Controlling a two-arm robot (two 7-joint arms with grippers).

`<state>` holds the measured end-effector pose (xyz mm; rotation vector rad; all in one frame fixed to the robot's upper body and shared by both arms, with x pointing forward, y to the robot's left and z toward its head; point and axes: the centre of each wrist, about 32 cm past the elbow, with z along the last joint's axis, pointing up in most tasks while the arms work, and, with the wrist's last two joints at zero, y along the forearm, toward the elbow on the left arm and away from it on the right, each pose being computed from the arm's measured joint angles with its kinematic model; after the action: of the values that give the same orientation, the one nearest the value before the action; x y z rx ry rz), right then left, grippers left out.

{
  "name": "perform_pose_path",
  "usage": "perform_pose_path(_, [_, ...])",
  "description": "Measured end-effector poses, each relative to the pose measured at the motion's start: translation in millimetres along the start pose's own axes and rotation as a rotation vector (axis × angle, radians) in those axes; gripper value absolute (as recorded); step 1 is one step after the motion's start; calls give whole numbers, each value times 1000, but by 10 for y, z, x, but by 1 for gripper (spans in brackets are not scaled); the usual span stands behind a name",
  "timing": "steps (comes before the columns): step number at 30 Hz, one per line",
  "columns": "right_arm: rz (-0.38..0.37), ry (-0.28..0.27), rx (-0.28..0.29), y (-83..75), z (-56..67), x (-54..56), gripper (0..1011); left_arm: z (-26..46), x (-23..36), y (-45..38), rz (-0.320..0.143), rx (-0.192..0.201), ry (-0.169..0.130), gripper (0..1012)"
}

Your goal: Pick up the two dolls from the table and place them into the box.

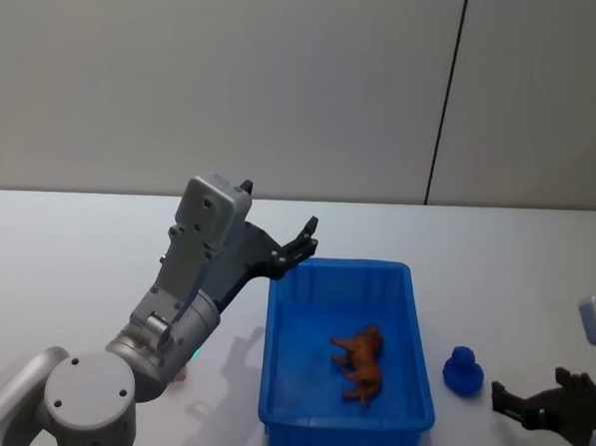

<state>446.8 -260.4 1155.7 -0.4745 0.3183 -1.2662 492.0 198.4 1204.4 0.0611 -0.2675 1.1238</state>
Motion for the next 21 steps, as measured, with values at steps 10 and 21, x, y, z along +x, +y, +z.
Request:
perform_pose_path(10, [16,-32,66,-8,30,-27,1001,0,0,0,0,0,0,1001])
perform_pose_path(21, [65,-55,51,0,54,-71,1001,0,0,0,0,0,0,1001])
